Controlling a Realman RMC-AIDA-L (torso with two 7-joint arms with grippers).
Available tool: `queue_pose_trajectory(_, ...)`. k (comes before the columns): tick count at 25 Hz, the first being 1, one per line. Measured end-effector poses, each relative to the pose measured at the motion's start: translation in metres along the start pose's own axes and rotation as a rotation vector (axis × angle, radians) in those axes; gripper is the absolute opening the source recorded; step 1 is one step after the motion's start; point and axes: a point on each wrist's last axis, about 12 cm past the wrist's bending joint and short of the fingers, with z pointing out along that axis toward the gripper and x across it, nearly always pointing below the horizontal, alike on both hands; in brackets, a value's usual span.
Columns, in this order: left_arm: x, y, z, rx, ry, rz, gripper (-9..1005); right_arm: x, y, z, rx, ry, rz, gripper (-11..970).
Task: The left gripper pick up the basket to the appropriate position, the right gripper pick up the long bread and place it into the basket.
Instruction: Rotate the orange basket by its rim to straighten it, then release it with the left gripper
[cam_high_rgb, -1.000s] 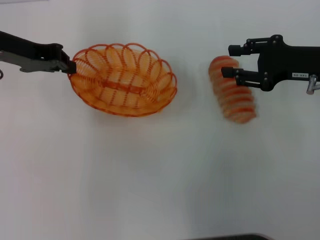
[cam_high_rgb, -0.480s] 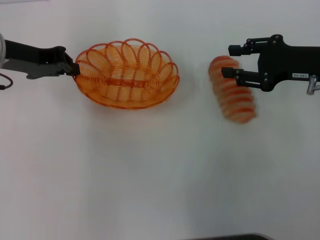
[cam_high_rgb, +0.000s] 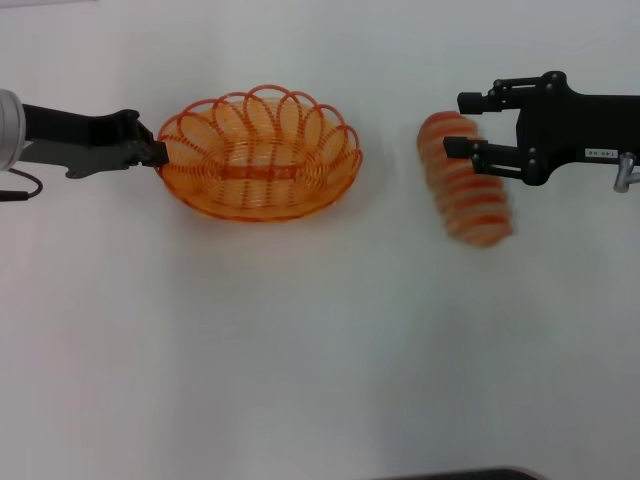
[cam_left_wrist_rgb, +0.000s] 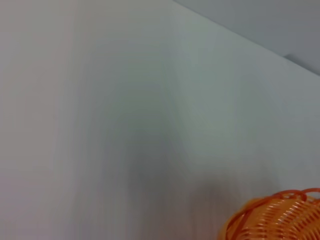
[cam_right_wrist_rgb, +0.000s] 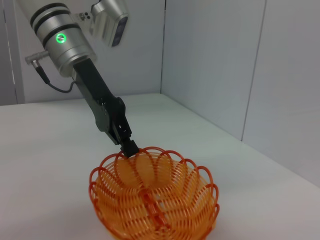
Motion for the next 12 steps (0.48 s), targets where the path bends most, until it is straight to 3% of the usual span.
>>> queue_pose_trajectory(12, 0.0016, 0.0027, 0.0028, -0.013, -0.005, -0.006, 16, 0.0017, 0.0012, -0.0006, -0.002, 0.005, 0.003, 531)
